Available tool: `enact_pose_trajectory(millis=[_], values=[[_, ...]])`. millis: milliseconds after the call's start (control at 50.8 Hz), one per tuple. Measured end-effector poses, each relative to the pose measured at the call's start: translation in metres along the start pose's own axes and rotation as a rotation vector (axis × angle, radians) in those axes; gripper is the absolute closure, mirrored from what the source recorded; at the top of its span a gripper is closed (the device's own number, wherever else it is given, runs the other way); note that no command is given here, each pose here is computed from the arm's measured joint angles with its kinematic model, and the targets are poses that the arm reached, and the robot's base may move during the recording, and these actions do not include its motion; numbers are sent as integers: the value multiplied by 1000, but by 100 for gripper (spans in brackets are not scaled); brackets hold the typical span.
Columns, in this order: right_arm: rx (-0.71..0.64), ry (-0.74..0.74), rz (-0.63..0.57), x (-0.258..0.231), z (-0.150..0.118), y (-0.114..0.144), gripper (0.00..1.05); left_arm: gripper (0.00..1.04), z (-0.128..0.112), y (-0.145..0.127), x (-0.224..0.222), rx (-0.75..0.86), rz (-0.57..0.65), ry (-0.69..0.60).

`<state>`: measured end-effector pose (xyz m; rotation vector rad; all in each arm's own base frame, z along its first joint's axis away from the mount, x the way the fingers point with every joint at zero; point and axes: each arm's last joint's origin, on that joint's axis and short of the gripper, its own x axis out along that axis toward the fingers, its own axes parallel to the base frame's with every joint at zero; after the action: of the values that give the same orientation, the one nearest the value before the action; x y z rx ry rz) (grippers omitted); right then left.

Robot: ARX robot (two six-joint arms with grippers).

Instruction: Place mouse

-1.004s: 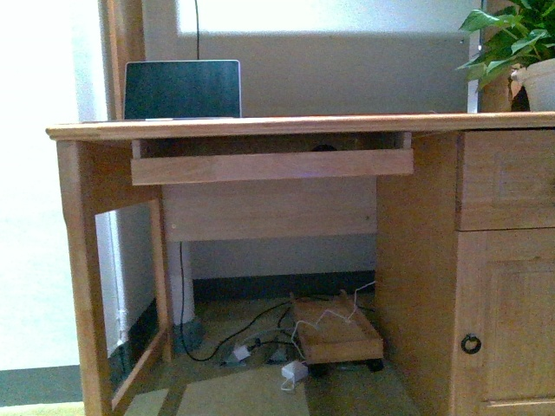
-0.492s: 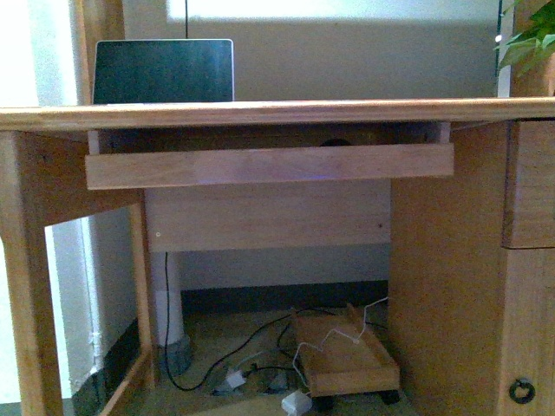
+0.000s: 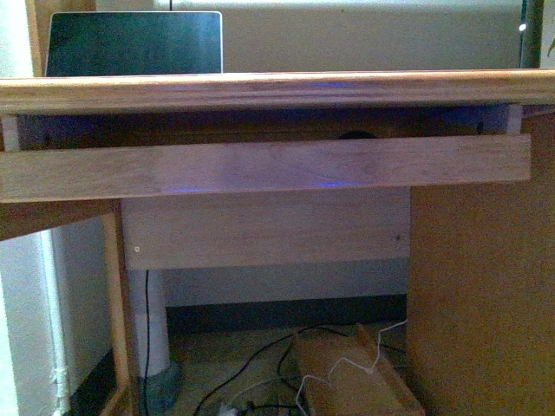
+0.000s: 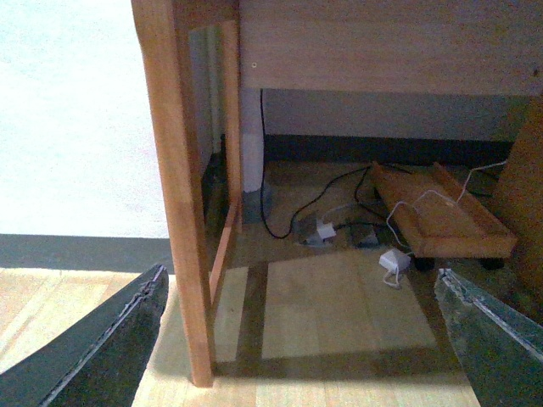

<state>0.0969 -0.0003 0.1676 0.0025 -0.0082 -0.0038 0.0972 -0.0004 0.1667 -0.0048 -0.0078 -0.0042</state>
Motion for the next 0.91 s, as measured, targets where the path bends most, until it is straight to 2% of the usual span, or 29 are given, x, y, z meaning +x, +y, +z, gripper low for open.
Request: enact_pose_trajectory(millis=[905], values=[[0,0,4,0,0,0,7,8,0,0,0,0,0,0]])
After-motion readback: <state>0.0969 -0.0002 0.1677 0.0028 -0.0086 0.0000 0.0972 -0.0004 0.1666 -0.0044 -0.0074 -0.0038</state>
